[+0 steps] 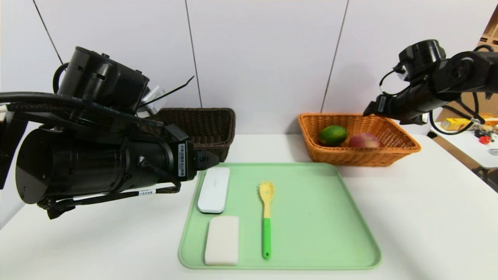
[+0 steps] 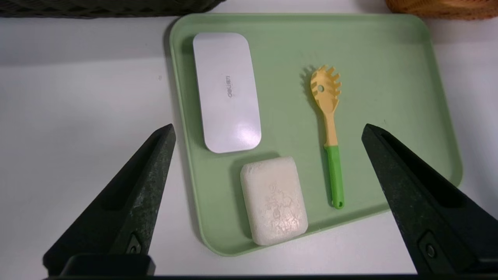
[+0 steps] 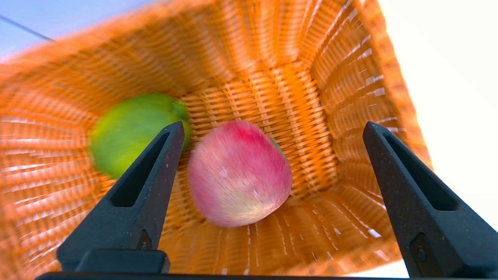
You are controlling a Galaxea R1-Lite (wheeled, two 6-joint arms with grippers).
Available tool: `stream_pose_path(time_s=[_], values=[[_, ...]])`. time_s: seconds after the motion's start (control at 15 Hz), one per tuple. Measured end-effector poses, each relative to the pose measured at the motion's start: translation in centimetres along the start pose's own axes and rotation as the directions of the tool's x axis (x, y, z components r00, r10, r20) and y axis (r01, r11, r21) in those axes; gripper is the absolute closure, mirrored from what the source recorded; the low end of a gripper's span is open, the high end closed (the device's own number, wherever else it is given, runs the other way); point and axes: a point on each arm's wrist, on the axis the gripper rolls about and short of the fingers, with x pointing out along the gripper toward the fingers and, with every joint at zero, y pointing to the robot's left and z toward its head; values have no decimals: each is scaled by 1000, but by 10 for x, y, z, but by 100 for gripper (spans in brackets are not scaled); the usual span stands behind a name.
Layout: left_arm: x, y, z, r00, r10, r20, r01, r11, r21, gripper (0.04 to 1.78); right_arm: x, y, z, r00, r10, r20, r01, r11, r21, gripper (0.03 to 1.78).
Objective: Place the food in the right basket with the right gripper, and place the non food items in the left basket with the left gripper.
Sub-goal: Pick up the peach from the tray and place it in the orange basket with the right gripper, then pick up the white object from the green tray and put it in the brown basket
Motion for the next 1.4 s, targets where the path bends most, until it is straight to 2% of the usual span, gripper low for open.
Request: stream_pose_path(time_s=[0.13,0.2,0.33,0.53,0.6,0.67,0.8,1.0,1.2,1.4], values=[[-7,-6,-3,997,9,-73,-7,999,32,13,-30,3,3,999,32,24,-31,999,-42,19],[-10,-9,-3,992,27,-121,-22,999,47,13,-48,5,1,998,56,9,-55,997,-60,18],[-14,-15,0,973,78,-217,-64,995,71,13,-82,5,-11,989,105,-105,-114,990,-87,16],[-10,-26,5,921,167,-353,-139,985,103,13,-129,3,-40,935,155,-319,-201,972,-118,14],[-4,-30,4,896,199,-398,-167,979,113,13,-139,2,-48,917,174,-359,-230,966,-120,14],[3,-35,0,873,223,-434,-188,975,123,13,-147,1,-51,909,204,-362,-262,958,-119,13],[19,-50,-12,846,241,-476,-204,970,129,13,-159,1,-50,919,232,-320,-296,940,-168,13],[37,-65,-28,824,263,-502,-228,965,131,13,-170,3,-43,953,230,-196,-279,919,-280,12],[48,-68,-36,822,268,-502,-245,963,114,13,-183,10,-40,956,284,-76,-294,911,-288,12],[55,-66,-45,810,281,-514,-265,958,107,13,-174,9,-59,971,241,5,-230,932,-280,12]])
